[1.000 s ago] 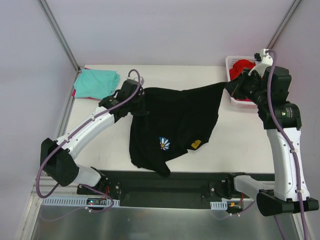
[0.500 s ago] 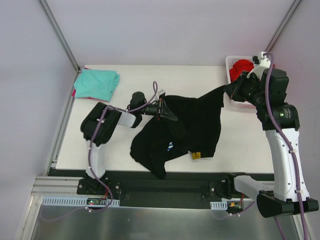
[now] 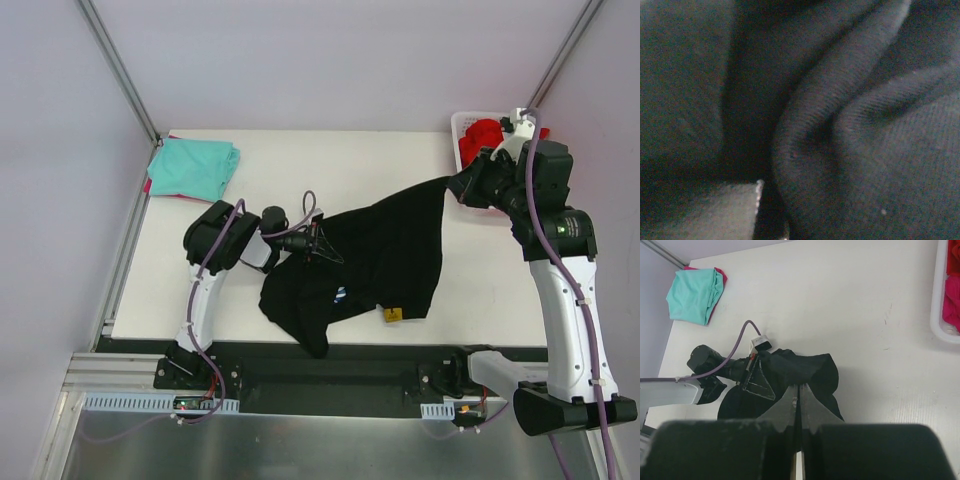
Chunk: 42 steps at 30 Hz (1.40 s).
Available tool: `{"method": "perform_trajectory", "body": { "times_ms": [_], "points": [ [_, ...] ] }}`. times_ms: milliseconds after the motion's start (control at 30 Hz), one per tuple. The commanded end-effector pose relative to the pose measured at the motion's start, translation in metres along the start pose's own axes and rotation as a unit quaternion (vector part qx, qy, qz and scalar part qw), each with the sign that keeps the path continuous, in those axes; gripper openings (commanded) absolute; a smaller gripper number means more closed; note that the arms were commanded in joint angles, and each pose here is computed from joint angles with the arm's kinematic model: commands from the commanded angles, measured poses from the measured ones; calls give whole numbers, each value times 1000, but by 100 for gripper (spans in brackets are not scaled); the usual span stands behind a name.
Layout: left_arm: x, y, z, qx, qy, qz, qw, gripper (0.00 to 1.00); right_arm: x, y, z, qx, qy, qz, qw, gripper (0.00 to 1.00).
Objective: Fold and stack the t-shirts
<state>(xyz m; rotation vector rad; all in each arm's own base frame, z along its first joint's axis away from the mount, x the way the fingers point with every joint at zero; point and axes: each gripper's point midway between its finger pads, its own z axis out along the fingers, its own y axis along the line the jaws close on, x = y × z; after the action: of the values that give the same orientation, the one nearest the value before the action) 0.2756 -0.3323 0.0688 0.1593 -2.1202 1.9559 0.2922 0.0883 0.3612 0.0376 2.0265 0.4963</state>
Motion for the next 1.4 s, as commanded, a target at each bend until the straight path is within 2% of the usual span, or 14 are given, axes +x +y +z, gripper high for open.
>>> {"method": "perform_trajectory", "body": {
  "times_ms": [0,33,67,133,233,333,467,767,800,867,933,1133,1300,1367],
  "points": [
    [10,-41,-14,24,-3,191,981,0,-13,4,-6,-8,-33,-6,999,0],
    [10,-40,-14,-23,-14,124,992,0,-12,3,-4,-7,-31,-4,999,1],
    [7,-34,-16,-50,-18,200,978,0,-12,4,-4,-8,-32,-5,999,0],
    [7,-45,-20,-103,-36,195,975,0,-12,4,-4,-9,-31,-3,999,0],
    [4,-65,-23,-121,-42,234,964,0,-13,5,-4,-11,-33,-1,999,0],
    [1,-63,-27,-152,-47,237,958,0,-14,7,-3,-14,-33,1,999,0],
    [-6,-37,-46,-250,-81,253,931,0,-16,7,-5,-16,-35,-2,999,0],
    [-5,-26,-47,-251,-65,242,935,0,-15,7,-4,-17,-31,-2,999,0],
    [-4,-31,-47,-248,-66,248,934,31,-15,8,-4,-17,-32,-3,999,0],
    [-4,-38,-47,-245,-70,256,933,62,-15,6,-4,-13,-32,-4,999,0],
    [-2,-50,-48,-240,-77,268,930,99,-15,6,-5,-11,-32,-6,999,0],
    [2,-108,-56,-253,-134,320,903,99,-12,4,-5,-7,-29,-4,1000,0],
    [-6,-123,-67,-346,-189,320,862,99,-10,4,-3,-9,-28,1,1000,0],
    [-6,-125,-67,-359,-187,323,855,99,-11,4,-4,-10,-29,0,1000,1]
  ]
}}
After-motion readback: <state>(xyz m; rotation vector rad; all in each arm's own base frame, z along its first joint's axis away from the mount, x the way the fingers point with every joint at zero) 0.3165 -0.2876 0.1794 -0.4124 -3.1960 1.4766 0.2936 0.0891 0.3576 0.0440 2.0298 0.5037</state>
